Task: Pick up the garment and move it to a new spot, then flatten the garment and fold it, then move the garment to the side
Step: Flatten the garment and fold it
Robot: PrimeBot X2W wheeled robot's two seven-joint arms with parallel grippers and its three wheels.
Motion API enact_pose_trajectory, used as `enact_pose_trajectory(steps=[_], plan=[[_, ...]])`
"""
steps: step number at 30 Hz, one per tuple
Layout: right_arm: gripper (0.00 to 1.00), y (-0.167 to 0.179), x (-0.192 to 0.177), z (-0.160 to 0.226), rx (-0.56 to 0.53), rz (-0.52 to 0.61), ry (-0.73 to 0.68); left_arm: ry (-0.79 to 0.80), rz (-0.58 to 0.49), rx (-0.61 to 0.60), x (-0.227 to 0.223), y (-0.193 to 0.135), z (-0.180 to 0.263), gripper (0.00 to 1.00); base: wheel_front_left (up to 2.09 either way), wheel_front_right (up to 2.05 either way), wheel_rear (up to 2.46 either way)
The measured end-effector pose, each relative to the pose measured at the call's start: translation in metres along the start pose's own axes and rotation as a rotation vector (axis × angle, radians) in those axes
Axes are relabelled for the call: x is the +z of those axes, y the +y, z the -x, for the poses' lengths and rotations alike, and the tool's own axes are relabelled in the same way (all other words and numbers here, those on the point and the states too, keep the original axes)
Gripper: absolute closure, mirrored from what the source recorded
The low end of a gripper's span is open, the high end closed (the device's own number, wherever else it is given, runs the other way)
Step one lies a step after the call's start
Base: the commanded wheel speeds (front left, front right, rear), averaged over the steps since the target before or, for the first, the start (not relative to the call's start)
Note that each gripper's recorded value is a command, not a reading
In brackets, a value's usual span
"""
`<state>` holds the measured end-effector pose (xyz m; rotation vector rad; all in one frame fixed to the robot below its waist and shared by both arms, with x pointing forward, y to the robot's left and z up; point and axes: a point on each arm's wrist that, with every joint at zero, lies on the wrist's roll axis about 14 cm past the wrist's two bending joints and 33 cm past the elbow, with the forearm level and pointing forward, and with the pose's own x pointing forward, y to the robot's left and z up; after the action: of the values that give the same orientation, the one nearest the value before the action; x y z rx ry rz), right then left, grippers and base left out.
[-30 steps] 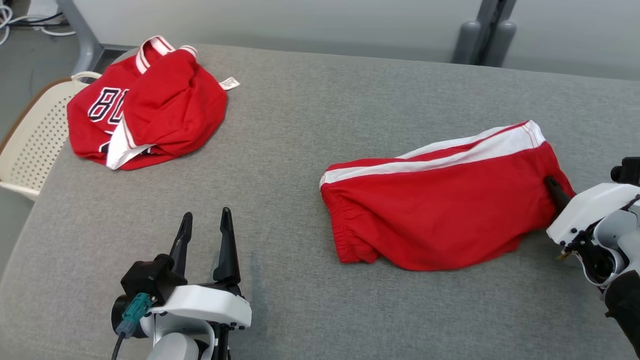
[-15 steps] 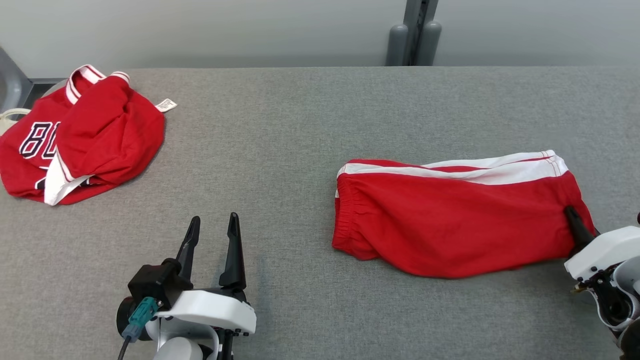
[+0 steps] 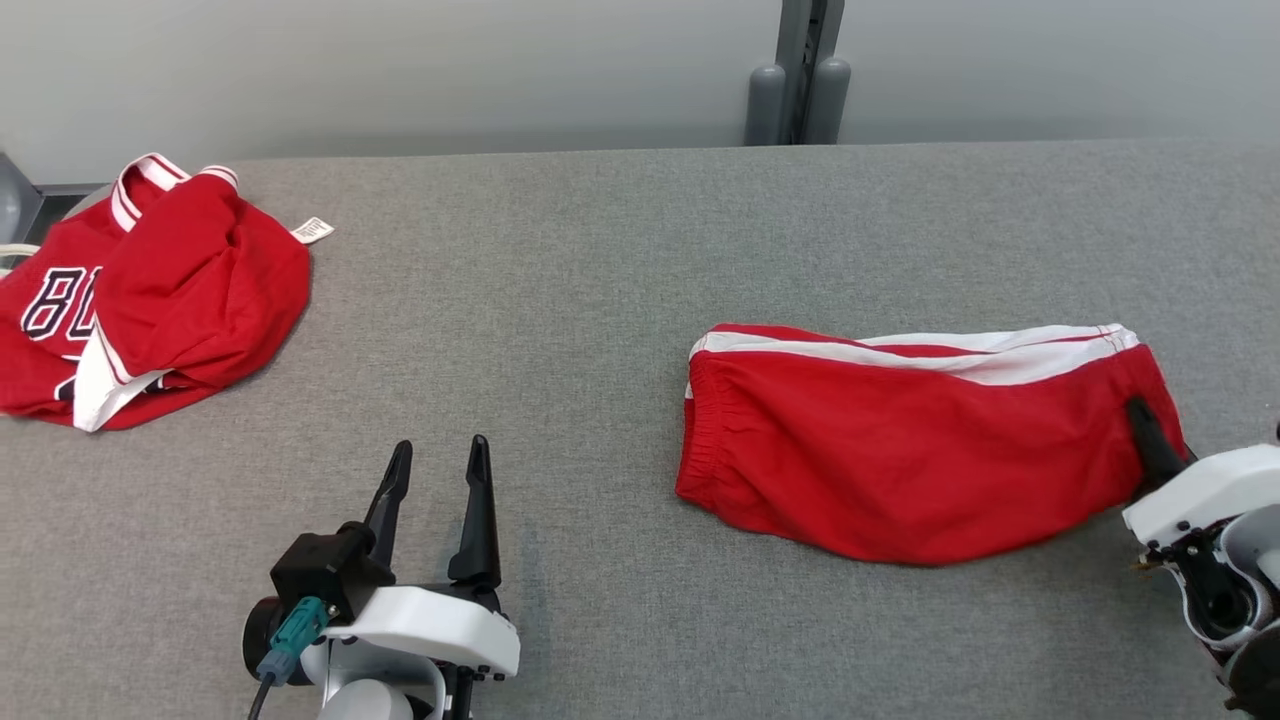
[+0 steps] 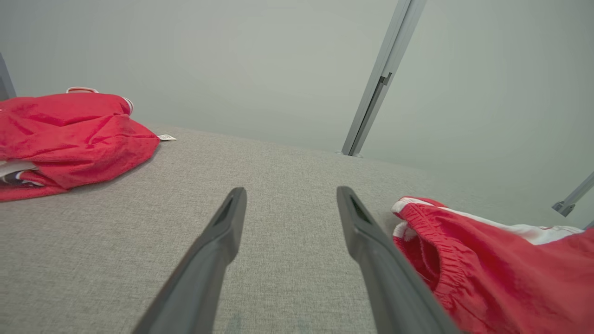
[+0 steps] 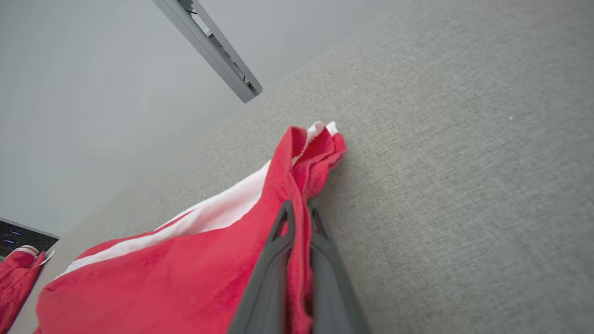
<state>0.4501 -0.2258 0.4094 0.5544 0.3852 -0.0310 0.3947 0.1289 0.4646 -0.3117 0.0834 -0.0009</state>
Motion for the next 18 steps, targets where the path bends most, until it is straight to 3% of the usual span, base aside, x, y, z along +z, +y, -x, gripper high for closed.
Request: enact_pose_trajectory(steps=[12,18], plan=[[1.0,0.116,0.007,-0.012,0.316,0.103,0.001,-0.042,0.014,0.045,0.015,0.013,0.017,0.0,0.0,0.0,0.0],[1.0,0.188,-0.026,-0.001,0.514,0.184,0.091,-0.061,0.021,0.08,0.021,0.024,0.028,0.0,0.0,0.0,0.0]])
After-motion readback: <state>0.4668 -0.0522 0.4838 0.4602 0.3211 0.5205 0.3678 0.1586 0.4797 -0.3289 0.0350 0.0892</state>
